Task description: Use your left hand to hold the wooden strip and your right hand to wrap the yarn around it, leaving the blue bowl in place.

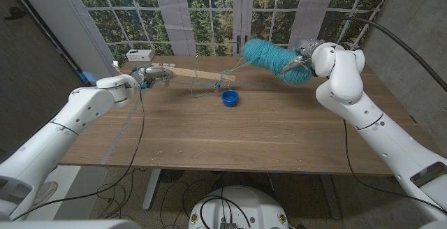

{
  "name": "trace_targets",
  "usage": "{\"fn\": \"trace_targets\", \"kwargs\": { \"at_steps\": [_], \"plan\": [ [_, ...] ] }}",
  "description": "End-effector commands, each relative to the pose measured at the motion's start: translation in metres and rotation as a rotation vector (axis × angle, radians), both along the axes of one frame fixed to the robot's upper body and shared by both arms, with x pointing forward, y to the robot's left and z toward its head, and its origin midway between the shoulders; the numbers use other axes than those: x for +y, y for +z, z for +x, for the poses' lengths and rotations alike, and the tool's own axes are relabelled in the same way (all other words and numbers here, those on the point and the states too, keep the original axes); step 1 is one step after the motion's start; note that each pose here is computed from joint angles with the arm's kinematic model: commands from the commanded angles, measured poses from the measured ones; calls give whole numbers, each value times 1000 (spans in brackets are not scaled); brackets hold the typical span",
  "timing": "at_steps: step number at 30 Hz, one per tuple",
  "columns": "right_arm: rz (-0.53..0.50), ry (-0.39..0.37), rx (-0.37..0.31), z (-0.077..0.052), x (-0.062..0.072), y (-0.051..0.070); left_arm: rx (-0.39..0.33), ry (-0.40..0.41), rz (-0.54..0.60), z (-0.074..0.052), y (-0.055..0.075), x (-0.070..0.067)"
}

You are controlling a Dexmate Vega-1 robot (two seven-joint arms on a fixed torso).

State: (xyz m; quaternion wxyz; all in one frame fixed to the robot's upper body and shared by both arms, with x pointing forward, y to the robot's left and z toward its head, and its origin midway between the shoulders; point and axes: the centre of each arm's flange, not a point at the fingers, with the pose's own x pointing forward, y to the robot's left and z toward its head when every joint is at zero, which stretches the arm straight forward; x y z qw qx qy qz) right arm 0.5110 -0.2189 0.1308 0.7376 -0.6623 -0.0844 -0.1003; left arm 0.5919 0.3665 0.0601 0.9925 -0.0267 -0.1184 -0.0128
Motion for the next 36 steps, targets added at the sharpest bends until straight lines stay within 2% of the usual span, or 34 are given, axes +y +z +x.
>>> {"fn": "trace_targets", "kwargs": {
  "at_steps": [1, 3, 4, 6, 8, 10, 11, 12, 13, 15, 17, 18, 21, 27, 28, 29, 33, 36],
  "plan": [
    [48, 24, 46, 30, 0, -23, 91, 27, 29, 5, -15, 10],
    [51, 23, 56, 34, 0, -25, 102, 2, 50, 8, -14, 13],
    [52, 21, 64, 37, 0, -26, 98, 19, 29, 8, -15, 13],
    [55, 17, 89, 42, 0, -28, 120, 36, 88, 8, -13, 15],
    [55, 8, 121, 48, 1, -32, 115, 29, 45, 9, -16, 15],
    [60, 1, 163, 55, 2, -35, 133, -38, 57, 15, -16, 19],
    [60, -5, 192, 59, 3, -37, 129, -17, 22, 15, -19, 18],
    [60, -11, 209, 62, 3, -39, 138, 7, 55, 15, -17, 19],
    [59, -14, 215, 65, 4, -42, 149, 1, 87, 15, -15, 20],
    [66, -11, 226, 69, 4, -45, 144, -8, 66, 15, -16, 19],
    [79, -3, 217, 71, 3, -48, 162, -25, 155, 16, -10, 20],
    [79, -4, 218, 72, 4, -49, 175, -34, 162, 16, -9, 20],
    [70, -24, 242, 76, 5, -50, 176, -33, 251, 15, 0, 18],
    [79, -48, 292, 80, 5, -51, 143, -60, 409, 15, 12, 14],
    [79, -54, 302, 81, 4, -51, 156, -49, 412, 15, 13, 13],
    [73, -69, 320, 82, 4, -51, 131, -50, 409, 15, 14, 13],
    [73, -91, 348, 84, 3, -51, 130, -40, 440, 15, 17, 12],
    [73, -101, 365, 86, 3, -51, 113, -63, 499, 13, 23, 9]
  ]
}}
